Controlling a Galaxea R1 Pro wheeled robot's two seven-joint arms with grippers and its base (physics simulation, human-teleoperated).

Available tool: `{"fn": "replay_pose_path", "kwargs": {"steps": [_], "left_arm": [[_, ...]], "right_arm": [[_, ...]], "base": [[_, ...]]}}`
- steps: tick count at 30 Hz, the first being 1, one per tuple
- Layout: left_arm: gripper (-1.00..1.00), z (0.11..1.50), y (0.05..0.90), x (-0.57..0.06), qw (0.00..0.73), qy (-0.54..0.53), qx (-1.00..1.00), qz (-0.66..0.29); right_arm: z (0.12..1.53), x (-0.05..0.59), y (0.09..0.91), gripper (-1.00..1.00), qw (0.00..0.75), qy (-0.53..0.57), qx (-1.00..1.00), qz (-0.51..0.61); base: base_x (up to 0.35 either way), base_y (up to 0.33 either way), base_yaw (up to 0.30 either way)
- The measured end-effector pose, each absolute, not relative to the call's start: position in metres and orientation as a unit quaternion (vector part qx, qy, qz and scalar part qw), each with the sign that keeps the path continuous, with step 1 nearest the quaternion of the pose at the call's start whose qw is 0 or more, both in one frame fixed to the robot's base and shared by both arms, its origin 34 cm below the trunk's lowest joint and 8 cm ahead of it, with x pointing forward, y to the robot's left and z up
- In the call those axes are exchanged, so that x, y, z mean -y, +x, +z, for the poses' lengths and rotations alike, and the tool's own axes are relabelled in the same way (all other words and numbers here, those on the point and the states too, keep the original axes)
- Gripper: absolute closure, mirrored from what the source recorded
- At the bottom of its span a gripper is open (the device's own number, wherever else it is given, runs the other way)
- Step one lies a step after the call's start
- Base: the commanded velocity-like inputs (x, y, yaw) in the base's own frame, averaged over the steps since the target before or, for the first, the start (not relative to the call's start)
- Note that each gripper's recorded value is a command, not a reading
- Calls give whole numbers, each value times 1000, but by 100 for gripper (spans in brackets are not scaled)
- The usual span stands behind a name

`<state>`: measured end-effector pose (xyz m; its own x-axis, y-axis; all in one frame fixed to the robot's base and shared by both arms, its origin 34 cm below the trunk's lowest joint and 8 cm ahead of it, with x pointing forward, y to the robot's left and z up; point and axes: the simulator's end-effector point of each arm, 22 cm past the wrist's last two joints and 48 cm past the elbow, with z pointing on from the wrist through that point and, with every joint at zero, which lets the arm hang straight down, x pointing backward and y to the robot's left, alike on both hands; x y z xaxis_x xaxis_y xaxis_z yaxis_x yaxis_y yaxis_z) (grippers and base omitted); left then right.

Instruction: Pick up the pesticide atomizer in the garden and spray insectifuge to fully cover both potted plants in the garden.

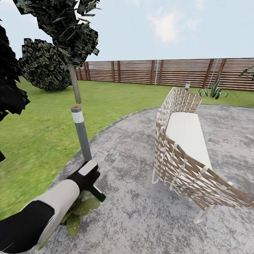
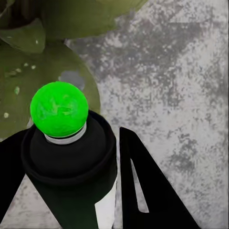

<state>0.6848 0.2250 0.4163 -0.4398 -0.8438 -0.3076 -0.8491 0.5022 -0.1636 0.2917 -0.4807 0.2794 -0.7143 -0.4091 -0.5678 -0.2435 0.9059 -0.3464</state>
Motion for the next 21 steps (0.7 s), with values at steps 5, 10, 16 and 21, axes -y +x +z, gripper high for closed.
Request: {"fn": "replay_pose_path", "kwargs": {"steps": [5, 10, 16, 21], "left_arm": [[100, 389, 669, -192, 141, -462, -876, -24], [100, 367, 641, -167, 113, -455, -883, -20], [100, 338, 609, -171, 92, -469, -878, -1], [100, 338, 612, -172, 120, -485, -866, 3]], "right_arm": [[280, 481, 292, -100, 333, -178, -917, -124], [279, 481, 291, -100, 331, -181, -918, -125], [278, 481, 290, -100, 330, -181, -918, -125], [278, 482, 290, -100, 328, -181, -919, -125]], "base": [[0, 0, 0], [0, 0, 0], [0, 0, 0], [0, 0, 0]]}}
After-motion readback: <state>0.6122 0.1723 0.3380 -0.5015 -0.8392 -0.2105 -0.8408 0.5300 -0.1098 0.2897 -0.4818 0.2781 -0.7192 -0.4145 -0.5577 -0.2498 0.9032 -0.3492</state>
